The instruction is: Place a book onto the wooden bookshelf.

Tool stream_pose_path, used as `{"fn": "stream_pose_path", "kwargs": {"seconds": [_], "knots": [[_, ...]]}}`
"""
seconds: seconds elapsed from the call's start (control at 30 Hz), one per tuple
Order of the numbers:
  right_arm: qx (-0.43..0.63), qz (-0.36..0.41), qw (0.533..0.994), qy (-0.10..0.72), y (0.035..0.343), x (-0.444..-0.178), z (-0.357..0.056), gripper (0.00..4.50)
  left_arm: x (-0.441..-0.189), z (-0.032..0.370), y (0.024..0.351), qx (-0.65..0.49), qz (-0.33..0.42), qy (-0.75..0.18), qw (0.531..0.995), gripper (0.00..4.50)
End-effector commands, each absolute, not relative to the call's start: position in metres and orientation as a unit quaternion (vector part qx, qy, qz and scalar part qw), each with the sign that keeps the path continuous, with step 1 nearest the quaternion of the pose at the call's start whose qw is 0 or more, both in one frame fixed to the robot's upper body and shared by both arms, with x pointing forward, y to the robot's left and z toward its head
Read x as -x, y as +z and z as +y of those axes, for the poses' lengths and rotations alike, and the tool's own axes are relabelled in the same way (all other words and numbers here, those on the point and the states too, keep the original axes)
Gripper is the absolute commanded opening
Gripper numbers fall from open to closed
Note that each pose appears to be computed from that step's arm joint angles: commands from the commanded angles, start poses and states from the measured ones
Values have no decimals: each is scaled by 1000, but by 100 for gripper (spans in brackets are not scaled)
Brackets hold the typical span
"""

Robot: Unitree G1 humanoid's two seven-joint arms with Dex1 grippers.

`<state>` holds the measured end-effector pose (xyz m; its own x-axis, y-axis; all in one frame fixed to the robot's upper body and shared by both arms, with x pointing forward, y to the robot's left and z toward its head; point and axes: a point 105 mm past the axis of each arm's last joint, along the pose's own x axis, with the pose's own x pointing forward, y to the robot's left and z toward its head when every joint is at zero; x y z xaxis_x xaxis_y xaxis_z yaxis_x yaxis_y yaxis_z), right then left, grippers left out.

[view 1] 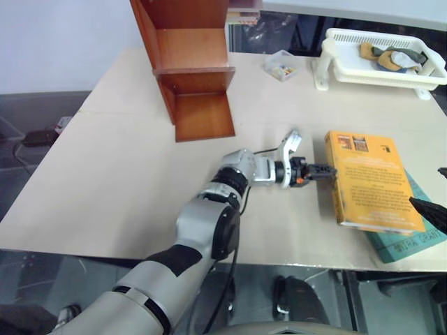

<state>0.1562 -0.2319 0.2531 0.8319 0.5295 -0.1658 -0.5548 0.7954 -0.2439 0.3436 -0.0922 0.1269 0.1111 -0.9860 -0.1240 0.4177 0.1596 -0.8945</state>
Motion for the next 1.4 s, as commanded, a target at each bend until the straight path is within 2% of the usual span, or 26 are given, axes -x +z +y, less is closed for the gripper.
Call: {"fn": "stream_pose_path", "kwargs": {"seconds": [0.03, 0.17, 0.3, 0.33, 0.47, 0.5, 0.53, 0.6, 0.67, 0.83, 1.0, 1.27, 1.4], "knots": [[147, 35, 948, 281, 256, -156, -234, 358, -325, -123, 147, 354, 388, -583, 619, 80], [152, 42, 949, 274, 250, -160, -234, 358, -330, -112, 148, 357, 388, -579, 622, 80], [168, 80, 966, 178, 231, -183, -260, 358, -336, -94, 155, 347, 368, -592, 628, 80], [170, 86, 970, 149, 227, -190, -269, 333, -339, -86, 157, 332, 353, -600, 636, 75], [174, 109, 975, 88, 213, -213, -291, 185, -342, -52, 174, 304, 279, -631, 657, 72], [181, 114, 974, 69, 210, -222, -297, 137, -342, -35, 183, 294, 252, -639, 665, 123], [188, 118, 974, 50, 209, -230, -304, 85, -341, -22, 191, 273, 224, -647, 676, 155], [199, 132, 971, 22, 206, -242, -316, 1, -333, -6, 198, 180, 163, -670, 701, 246], [203, 152, 967, 10, 198, -252, -323, 0, -324, 6, 198, 59, 90, -681, 724, 334], [217, 187, 958, 2, 174, -278, -332, 0, -303, 29, 201, -11, 30, -700, 714, 334], [220, 205, 953, 25, 159, -294, -334, 0, -292, 37, 191, -24, 32, -693, 720, 334], [204, 203, 954, 80, 163, -296, -316, 0, -288, 39, 187, -17, 34, -683, 730, 334], [230, 213, 949, 12, 166, -293, -345, 0, -287, 38, 187, -18, 33, -684, 728, 334]]}}
